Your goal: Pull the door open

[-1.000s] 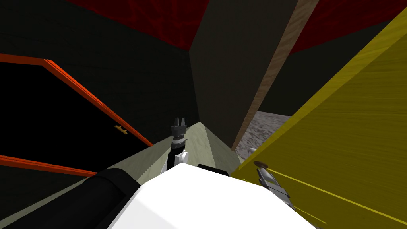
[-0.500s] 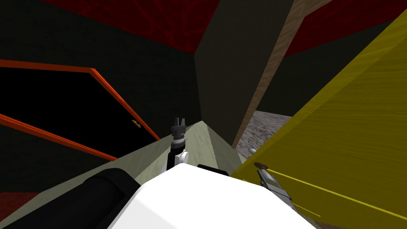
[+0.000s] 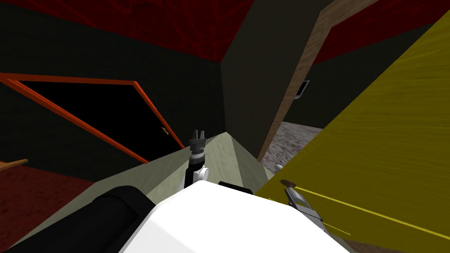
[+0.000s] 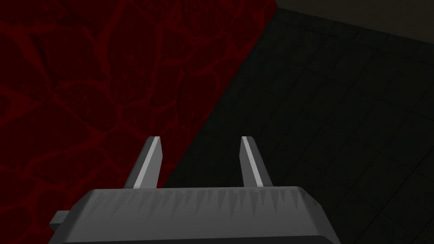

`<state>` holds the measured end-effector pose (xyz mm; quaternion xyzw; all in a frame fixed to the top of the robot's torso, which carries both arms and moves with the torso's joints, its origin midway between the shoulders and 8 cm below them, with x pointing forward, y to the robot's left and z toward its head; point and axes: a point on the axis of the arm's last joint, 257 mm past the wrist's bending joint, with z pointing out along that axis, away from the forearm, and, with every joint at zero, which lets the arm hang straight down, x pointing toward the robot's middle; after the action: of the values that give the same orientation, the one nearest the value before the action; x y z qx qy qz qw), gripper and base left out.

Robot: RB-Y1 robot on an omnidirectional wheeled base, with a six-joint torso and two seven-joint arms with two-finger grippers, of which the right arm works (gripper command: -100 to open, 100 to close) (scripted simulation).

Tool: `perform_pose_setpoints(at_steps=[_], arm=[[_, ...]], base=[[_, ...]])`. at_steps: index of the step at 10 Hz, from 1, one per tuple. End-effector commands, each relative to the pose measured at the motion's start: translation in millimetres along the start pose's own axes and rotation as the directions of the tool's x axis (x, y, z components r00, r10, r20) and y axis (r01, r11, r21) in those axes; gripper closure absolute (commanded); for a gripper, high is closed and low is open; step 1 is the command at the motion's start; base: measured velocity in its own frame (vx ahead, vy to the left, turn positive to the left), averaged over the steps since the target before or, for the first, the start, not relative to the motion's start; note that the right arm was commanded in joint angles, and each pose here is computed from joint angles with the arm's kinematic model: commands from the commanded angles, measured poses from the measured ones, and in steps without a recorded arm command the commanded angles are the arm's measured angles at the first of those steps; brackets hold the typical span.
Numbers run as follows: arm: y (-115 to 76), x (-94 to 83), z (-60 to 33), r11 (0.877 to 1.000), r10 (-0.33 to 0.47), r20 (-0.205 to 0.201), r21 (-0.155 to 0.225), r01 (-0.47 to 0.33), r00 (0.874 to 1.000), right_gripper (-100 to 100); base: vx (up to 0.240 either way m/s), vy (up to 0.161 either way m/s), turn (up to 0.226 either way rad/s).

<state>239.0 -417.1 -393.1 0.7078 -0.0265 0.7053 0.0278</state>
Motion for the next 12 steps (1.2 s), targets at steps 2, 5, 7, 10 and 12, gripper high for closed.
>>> perform_pose_setpoints(at_steps=[2, 5, 7, 10, 12], arm=[[0.5, 0.9, -1.8, 1.000, 0.002, -0.003, 0.018, -0.001, 1.000, 100], [1.2, -0.1, -2.5, 0.999, 0.000, 0.001, 0.032, 0.000, 1.000, 100], [1.6, 0.0, -3.2, 0.999, 0.000, 0.000, 0.042, 0.000, 1.000, 100], [2.4, 0.4, -4.4, 0.998, 0.001, -0.002, 0.062, -0.001, 1.000, 100], [3.0, 0.7, -5.2, 0.997, 0.001, -0.003, 0.074, -0.001, 1.000, 100]], base=[[-0.206, -0.015, 0.109], [-0.146, -0.020, 0.080], [-0.230, -0.031, 0.153], [-0.201, -0.045, 0.118], [-0.206, -0.021, 0.127]])
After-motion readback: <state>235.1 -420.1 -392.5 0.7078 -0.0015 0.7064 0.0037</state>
